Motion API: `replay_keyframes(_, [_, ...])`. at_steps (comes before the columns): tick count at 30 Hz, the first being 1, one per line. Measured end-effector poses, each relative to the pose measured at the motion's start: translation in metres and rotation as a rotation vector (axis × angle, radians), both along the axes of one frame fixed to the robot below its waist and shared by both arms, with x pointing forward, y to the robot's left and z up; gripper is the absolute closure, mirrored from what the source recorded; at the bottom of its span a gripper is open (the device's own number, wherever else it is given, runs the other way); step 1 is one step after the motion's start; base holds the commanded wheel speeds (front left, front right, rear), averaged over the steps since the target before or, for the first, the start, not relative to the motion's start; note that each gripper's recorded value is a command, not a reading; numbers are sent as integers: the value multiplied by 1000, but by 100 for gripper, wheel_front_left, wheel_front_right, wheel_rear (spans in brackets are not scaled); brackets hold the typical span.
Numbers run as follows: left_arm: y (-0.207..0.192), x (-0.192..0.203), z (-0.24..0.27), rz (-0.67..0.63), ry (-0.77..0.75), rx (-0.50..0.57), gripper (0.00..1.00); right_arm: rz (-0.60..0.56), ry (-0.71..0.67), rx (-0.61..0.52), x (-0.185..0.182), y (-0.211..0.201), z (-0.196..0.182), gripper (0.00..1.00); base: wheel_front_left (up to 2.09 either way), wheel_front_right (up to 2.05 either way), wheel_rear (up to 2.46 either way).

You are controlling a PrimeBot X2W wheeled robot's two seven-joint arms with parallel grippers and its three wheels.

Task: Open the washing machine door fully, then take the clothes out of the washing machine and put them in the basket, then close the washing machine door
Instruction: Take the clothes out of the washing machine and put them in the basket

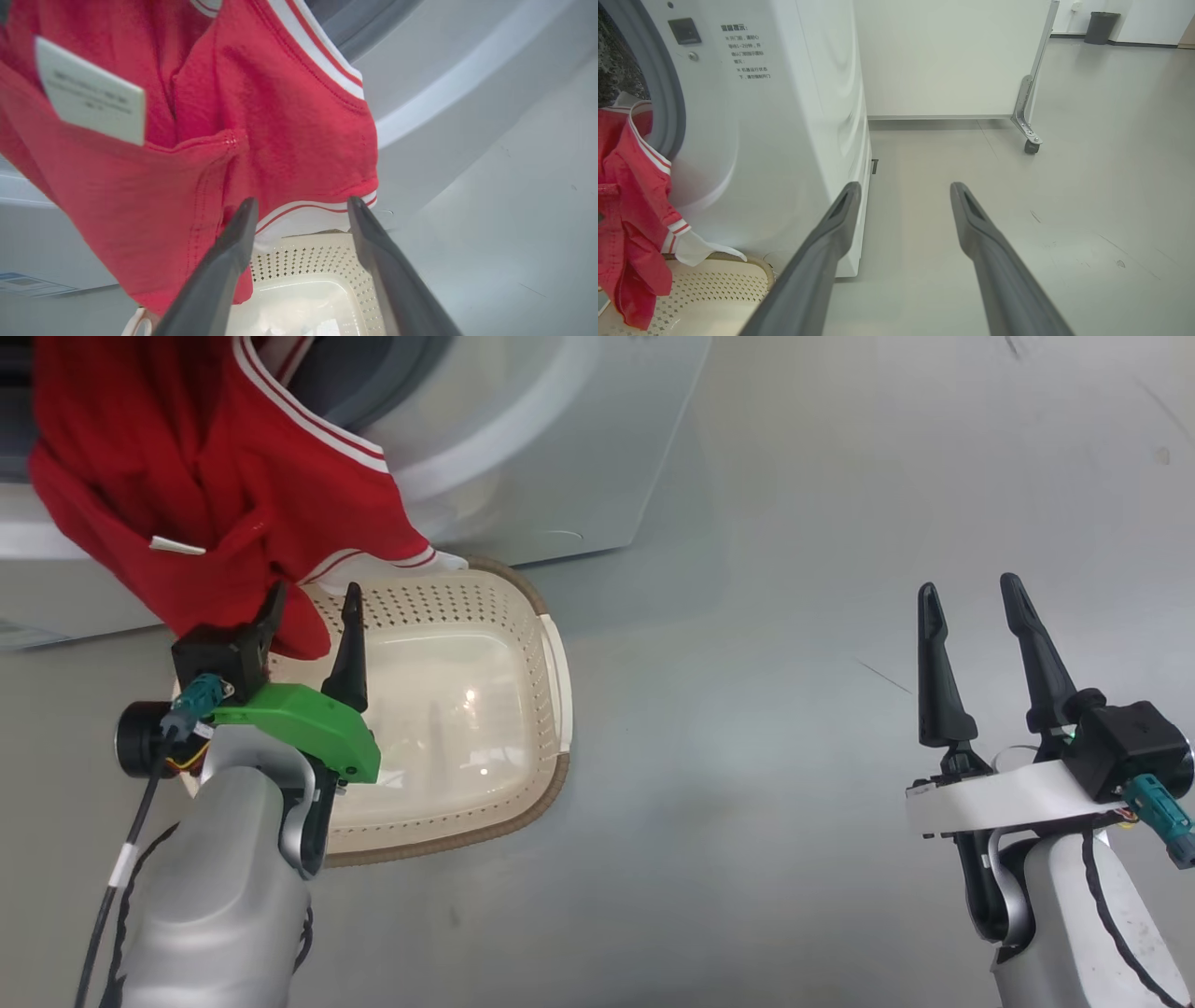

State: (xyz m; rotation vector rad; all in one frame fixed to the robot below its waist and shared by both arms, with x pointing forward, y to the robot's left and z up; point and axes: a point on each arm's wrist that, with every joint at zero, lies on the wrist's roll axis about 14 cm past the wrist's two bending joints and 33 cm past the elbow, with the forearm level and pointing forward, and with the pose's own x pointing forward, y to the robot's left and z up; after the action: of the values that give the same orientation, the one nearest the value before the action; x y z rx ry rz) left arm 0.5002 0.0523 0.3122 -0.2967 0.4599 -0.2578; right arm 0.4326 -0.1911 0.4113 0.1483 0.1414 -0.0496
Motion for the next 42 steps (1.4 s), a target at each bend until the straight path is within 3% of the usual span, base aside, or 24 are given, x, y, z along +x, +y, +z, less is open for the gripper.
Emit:
replay_keyframes(18, [51, -31, 103, 112, -258, 52, 0, 162, -46, 30, -16, 53, 23, 0, 0, 0, 0])
replay_keyframes(27, [59, -70, 112, 134, -268, 85, 0, 195, -64, 38, -30, 65, 34, 0, 0, 0, 0])
replay_keyframes(42, [66, -93, 131, 185, -311, 87, 0, 201, -76, 40, -44, 68, 42, 0, 0, 0, 0])
